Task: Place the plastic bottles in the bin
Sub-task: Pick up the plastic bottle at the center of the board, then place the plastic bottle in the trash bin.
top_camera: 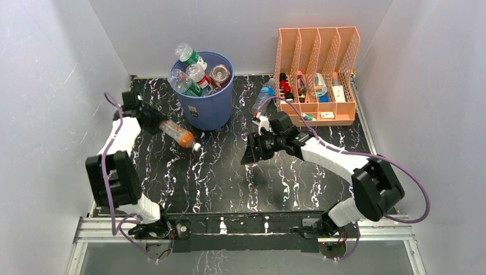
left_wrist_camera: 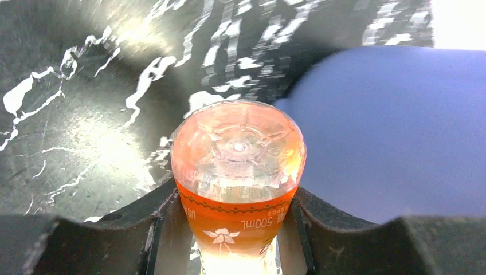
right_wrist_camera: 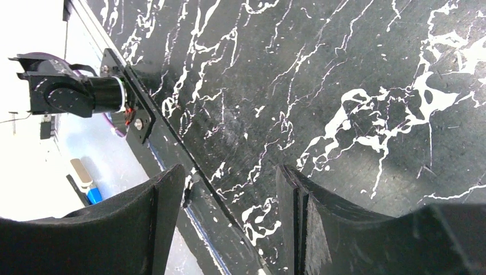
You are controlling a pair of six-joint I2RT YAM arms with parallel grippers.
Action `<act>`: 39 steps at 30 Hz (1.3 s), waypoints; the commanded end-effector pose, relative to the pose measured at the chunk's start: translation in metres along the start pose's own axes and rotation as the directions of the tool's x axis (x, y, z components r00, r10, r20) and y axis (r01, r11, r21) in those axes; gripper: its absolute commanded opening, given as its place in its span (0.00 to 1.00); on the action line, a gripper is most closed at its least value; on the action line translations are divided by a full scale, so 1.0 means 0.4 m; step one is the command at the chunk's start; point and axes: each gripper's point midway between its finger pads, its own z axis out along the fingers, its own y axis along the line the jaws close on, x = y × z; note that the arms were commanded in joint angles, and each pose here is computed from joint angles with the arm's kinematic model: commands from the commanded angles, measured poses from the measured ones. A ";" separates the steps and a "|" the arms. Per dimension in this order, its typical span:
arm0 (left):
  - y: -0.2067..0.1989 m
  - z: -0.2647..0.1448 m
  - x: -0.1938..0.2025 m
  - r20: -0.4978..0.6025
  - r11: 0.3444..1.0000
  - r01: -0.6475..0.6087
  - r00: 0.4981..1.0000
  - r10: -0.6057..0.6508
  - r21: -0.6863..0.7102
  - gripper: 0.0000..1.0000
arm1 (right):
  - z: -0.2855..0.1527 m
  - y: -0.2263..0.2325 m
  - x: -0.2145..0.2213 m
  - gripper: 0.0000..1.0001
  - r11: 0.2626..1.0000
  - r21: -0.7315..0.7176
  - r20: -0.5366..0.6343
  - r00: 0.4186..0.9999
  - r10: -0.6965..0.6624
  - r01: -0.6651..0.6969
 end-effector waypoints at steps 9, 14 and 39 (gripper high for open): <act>-0.445 -0.696 -0.180 0.386 0.808 -0.292 0.918 0.087 0.511 0.43 | -0.155 0.117 -0.054 0.70 0.997 -0.005 0.127 0.989 -0.072 0.073; -0.592 -0.810 -0.225 0.439 0.659 -0.366 0.896 0.060 0.657 0.44 | -0.196 0.145 -0.057 0.70 0.997 -0.005 0.158 0.985 -0.074 0.075; -1.010 -0.717 -0.177 0.857 0.293 -0.846 0.497 0.135 0.445 0.48 | -0.164 0.086 -0.012 0.70 0.999 0.042 0.129 0.991 -0.022 0.016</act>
